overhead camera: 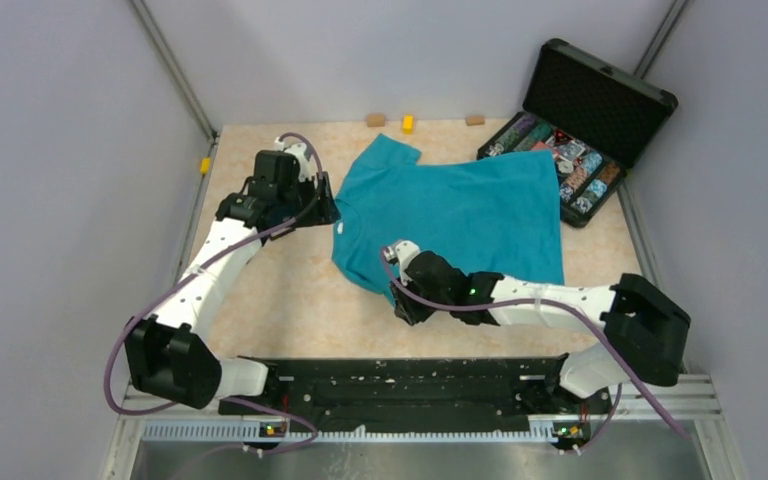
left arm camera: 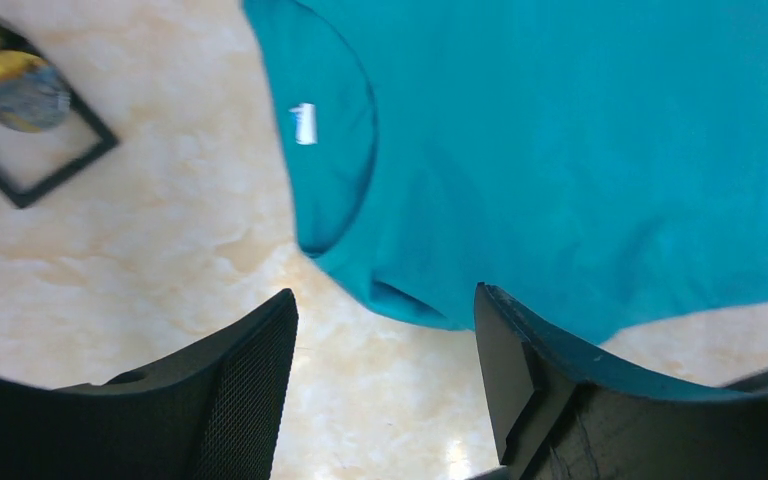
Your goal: Pin the brooch onto the clothing
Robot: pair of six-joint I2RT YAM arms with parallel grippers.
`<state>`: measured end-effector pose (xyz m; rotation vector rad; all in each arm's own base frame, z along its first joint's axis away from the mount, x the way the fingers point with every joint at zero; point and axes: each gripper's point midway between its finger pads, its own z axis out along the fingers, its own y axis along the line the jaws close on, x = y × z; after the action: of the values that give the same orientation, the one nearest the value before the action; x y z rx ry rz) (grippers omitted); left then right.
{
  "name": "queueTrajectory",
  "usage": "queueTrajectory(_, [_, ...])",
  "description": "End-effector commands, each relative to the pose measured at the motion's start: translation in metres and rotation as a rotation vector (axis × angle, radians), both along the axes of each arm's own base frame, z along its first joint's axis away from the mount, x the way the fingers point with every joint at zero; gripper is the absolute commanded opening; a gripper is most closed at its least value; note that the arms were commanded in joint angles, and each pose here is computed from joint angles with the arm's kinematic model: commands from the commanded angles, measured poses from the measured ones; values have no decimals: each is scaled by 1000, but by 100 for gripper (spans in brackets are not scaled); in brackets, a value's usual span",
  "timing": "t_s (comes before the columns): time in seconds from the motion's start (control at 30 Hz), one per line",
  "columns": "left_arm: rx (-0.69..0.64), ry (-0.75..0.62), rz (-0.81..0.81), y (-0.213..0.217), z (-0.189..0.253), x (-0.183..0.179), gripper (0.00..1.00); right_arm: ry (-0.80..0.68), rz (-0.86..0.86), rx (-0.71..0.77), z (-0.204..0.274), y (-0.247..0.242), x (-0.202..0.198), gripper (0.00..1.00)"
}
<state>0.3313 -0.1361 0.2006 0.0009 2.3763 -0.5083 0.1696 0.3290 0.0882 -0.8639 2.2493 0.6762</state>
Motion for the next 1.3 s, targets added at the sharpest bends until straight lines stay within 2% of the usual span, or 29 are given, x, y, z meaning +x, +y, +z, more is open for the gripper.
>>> queueTrajectory(0.0, [213, -69, 94, 43, 0, 11, 69, -44, -10, -26, 3, 18, 7, 32])
queueTrajectory(0.13, [298, -124, 161, 64, -3, 13, 69, -41, -2, -67, -10, 27, 7, 31])
queueTrajectory(0.33, [302, -147, 176, 69, -5, 7, 69, -54, -33, -143, -25, 35, 15, 26])
queueTrajectory(0.7, [244, -165, 151, 59, 5, 4, 69, -51, -134, -298, -49, 19, 27, 26])
queueTrajectory(1.03, [228, -192, 150, 58, 13, 2, 69, -33, -189, -352, -63, 11, 29, 25])
queueTrajectory(1.13, [229, -197, 152, 58, 15, 1, 69, -20, -195, -368, -71, 8, 27, 15])
queueTrajectory(1.17, [230, -199, 154, 59, 15, 1, 69, -15, -195, -370, -72, 7, 26, 4])
queueTrajectory(1.2, [230, -201, 154, 59, 16, 1, 69, -8, -195, -369, -72, 7, 25, 0])
queueTrajectory(1.27, [228, -204, 155, 59, 16, 0, 69, 14, -165, -338, -67, 12, 19, 0])
